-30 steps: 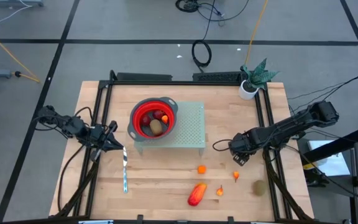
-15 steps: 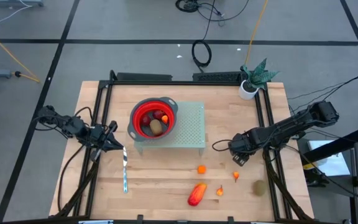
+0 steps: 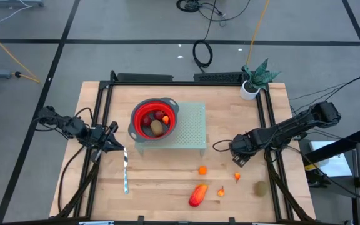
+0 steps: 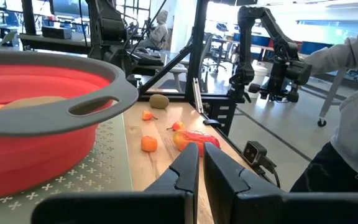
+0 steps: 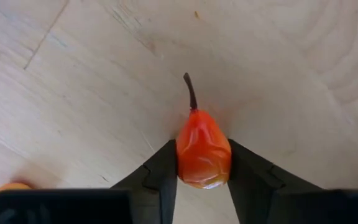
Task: Pick & Place Fruit
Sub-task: Put the top peach into the strainer bowl on the shelf
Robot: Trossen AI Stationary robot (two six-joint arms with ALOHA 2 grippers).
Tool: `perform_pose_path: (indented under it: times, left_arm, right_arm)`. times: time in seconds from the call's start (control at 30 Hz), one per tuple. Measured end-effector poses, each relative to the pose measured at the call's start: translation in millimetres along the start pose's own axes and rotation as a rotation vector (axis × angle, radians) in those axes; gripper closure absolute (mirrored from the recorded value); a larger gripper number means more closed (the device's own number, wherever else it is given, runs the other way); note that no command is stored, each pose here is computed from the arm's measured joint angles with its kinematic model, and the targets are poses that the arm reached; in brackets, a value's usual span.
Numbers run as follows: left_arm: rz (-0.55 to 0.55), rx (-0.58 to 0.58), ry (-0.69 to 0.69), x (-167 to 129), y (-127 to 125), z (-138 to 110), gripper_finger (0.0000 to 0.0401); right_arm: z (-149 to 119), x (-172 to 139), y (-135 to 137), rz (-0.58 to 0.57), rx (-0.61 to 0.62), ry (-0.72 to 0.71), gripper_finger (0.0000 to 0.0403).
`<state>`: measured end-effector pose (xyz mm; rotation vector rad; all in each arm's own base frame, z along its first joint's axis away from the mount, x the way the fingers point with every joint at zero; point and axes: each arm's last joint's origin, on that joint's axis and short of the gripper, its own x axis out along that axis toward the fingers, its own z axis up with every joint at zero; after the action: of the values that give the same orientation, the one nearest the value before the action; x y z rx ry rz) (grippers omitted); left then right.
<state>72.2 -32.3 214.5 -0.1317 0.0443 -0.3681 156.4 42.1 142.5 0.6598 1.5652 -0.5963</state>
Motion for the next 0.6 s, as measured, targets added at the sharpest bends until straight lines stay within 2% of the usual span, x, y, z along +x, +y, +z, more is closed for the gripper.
perform_pose_path:
  times: [0.27, 0.6]
  left_arm:
    - [0.000, 0.001, -0.001, 0.0, 0.0, 0.1, 0.0380]
    - [0.000, -0.003, -0.001, 0.0, 0.0, 0.1, 0.0380]
  right_arm:
    - [4.4, -11.0, 9.3, 0.129, 0.009, -0.074, 0.0299]
    - [8.1, -60.8, 23.4, 0.516, -0.028, -0.303, 0.0300]
